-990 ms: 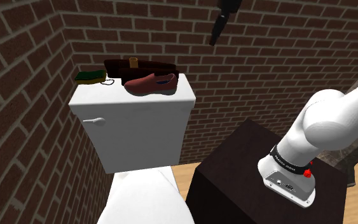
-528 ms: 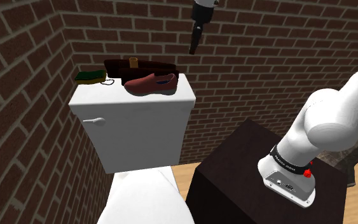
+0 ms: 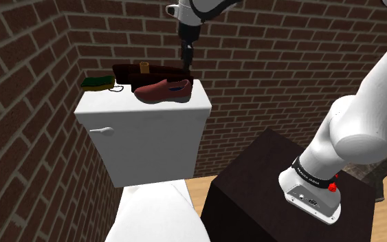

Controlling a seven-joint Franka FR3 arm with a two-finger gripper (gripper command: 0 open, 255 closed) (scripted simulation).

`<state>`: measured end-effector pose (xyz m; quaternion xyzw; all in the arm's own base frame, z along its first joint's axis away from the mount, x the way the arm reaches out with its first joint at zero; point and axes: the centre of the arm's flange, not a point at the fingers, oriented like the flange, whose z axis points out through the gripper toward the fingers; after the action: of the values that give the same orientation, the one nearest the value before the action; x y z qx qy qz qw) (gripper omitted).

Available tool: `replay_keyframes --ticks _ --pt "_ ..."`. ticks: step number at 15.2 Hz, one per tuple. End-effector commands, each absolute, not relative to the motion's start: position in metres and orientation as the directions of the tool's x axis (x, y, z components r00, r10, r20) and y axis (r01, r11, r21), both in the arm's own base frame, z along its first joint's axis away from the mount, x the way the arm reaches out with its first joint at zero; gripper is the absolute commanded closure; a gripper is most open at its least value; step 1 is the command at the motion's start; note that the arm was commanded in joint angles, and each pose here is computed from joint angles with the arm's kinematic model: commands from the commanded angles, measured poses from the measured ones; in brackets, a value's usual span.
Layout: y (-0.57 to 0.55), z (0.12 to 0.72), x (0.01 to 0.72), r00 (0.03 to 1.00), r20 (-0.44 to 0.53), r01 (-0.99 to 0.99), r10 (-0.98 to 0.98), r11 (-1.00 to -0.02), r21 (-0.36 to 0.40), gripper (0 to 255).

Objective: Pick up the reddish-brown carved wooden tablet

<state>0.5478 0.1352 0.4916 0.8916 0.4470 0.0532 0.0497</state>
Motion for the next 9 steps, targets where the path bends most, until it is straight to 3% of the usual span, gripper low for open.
replay_keyframes --ticks 1,9 --pt "0.158 0.476 0.557 0.54 0.033 0.831 0.841 -0.539 0.138 0" --pt "0.158 0.436 0.557 0.54 0.033 0.831 0.841 -0.539 0.138 0"
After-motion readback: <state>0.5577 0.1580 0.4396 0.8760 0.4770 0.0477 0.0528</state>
